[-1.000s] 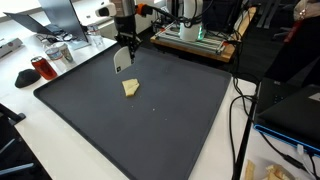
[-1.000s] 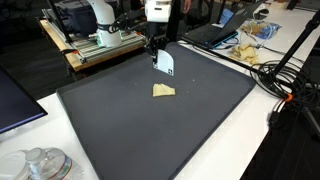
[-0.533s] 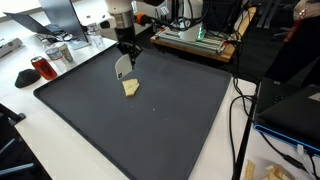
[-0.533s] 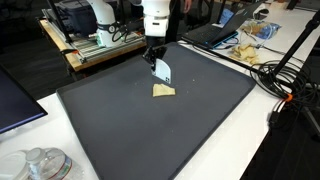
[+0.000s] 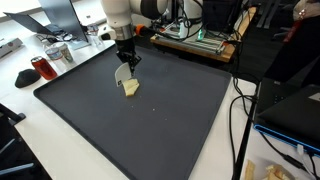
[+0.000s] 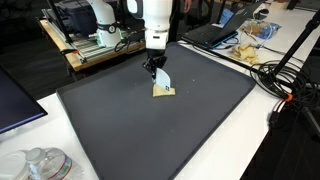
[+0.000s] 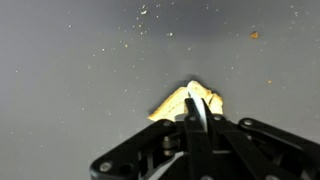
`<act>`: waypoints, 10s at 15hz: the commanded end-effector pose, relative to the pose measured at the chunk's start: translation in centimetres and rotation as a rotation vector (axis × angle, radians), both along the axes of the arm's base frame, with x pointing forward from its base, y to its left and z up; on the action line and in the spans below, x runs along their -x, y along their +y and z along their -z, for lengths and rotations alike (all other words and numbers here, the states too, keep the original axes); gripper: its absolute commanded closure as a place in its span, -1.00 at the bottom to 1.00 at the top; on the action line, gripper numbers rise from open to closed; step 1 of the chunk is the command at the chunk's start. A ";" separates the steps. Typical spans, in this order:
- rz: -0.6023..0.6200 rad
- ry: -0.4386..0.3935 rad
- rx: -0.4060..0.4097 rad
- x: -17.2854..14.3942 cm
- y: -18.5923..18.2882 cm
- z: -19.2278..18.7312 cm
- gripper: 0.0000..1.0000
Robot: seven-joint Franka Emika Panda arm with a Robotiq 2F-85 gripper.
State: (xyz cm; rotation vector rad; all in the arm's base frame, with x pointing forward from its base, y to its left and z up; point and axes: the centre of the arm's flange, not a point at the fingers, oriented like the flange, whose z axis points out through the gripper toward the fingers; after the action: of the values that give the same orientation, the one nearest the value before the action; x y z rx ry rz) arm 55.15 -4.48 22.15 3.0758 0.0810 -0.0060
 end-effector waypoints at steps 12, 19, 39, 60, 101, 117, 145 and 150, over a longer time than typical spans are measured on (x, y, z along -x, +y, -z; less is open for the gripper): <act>-0.010 0.119 0.039 -1.0 0.8 6.8 0.98; -0.008 0.163 0.030 -2.1 0.4 7.1 0.98; -0.010 0.160 0.044 -4.2 0.3 7.0 0.98; 0.031 0.175 0.242 -4.6 2.0 8.4 0.98; 0.070 0.098 0.143 -2.9 -0.7 2.2 0.98; 0.213 -0.146 0.045 -3.8 -1.4 -5.5 0.98; 0.266 -0.130 0.667 -10.0 10.4 2.1 0.98; 0.218 -0.147 0.737 -10.0 12.2 4.7 0.98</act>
State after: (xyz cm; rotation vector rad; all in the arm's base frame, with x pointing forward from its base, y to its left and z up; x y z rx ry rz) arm 64.34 6.62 18.75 2.3899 -0.2385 0.1271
